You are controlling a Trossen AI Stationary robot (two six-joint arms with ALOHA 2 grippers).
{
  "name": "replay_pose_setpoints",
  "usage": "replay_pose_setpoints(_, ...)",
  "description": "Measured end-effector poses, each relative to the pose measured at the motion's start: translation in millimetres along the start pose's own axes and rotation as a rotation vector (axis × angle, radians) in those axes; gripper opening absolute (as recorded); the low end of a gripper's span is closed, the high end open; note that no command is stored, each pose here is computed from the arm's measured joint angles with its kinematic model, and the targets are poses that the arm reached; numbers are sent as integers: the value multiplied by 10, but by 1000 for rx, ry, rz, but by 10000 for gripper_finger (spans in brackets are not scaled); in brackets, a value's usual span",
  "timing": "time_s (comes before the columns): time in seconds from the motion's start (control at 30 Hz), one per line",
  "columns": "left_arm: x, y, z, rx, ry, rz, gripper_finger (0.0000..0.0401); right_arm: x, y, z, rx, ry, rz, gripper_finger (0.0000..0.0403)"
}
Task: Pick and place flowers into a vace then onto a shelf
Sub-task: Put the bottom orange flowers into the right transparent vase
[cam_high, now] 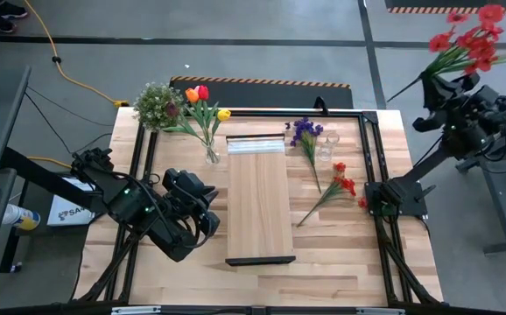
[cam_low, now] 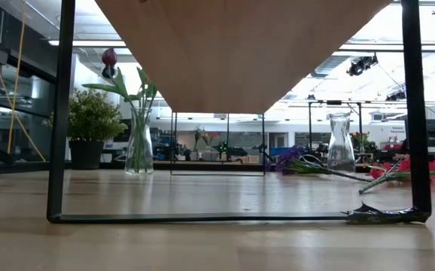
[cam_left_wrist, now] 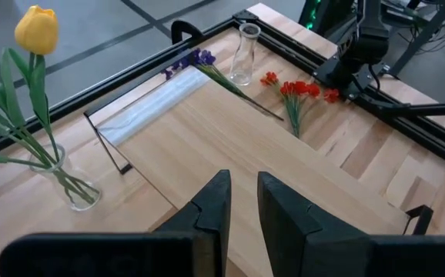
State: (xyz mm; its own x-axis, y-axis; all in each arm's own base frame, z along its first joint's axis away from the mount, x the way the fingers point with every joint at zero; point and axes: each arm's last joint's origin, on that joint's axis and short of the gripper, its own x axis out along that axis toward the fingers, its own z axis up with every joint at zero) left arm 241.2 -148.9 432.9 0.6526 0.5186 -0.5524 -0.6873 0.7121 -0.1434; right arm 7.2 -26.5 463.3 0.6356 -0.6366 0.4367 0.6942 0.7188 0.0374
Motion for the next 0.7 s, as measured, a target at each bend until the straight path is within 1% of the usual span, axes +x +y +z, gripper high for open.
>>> replay_pose_setpoints(0.13,0,0,0,0,0,0,101,-7,196,-108,-56,40,16,8)
replay_pose_setpoints(0.23,0,0,0,0,0,0,101,-15,303,-192,-88,74,0,8)
replay_pose_setpoints(0.4,0,0,0,1,-1,0,101,-41,404,-357,-65,86,-45,8)
replay_pose_setpoints(0.57,0,0,0,10,-1,0,101,-67,533,-609,-76,105,-93,8)
replay_pose_setpoints(0.7,0,0,1,12,-3,1,101,-72,584,-794,-81,119,-150,8)
